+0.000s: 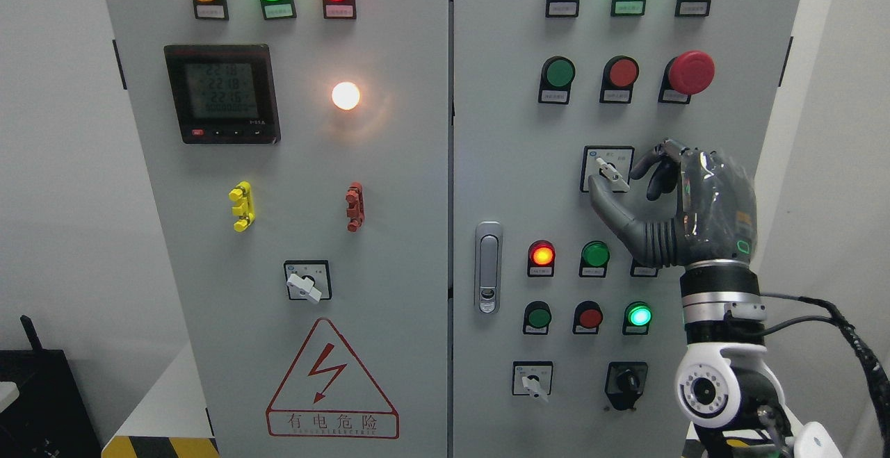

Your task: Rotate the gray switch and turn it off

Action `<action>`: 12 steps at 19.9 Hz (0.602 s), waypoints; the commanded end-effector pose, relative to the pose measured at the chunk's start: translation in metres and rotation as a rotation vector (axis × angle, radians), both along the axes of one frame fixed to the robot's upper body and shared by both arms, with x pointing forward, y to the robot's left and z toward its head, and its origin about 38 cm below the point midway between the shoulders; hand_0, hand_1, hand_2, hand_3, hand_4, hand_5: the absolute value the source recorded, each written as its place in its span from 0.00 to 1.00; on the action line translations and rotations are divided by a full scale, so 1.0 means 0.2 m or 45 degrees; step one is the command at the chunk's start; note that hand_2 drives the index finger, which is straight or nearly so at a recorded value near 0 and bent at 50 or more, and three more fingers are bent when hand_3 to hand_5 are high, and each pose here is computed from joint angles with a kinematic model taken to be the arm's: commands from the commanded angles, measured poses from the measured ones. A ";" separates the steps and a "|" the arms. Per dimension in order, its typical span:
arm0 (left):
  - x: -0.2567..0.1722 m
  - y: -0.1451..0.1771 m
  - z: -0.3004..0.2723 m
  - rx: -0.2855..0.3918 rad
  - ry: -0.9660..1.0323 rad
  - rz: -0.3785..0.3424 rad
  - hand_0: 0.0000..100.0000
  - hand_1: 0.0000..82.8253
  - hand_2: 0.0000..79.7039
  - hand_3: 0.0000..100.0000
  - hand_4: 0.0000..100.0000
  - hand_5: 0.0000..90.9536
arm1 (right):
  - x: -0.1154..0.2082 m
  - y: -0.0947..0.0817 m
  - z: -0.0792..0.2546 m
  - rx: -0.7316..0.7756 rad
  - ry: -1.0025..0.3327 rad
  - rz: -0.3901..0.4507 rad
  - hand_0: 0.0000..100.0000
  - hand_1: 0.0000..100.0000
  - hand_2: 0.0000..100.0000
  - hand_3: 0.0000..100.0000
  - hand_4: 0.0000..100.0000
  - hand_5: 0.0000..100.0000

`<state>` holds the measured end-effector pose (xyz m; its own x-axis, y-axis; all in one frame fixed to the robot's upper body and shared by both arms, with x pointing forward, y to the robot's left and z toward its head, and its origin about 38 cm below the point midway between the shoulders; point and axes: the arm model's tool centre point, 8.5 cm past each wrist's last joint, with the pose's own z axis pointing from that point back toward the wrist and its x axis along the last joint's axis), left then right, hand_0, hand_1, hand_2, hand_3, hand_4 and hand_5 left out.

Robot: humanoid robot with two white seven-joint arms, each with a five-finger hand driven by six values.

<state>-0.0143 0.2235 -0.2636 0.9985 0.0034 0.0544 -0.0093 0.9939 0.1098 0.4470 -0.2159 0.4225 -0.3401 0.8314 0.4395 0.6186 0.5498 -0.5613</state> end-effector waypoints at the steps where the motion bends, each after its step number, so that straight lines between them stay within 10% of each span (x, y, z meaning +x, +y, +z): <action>1: -0.04 0.00 0.00 -0.003 0.030 0.031 0.12 0.47 0.00 0.00 0.00 0.00 | 0.01 0.01 0.00 -0.005 0.005 0.003 0.19 0.42 0.61 0.88 0.83 1.00; 12: -0.04 0.00 0.00 -0.003 0.030 0.031 0.12 0.47 0.00 0.00 0.00 0.00 | 0.02 0.02 -0.01 -0.016 0.015 -0.015 0.21 0.42 0.62 0.89 0.83 1.00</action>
<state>-0.0142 0.2233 -0.2636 0.9985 0.0034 0.0545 -0.0092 0.9942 0.1075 0.4486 -0.2135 0.4226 -0.3320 0.8380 0.4330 0.6209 0.5398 -0.5684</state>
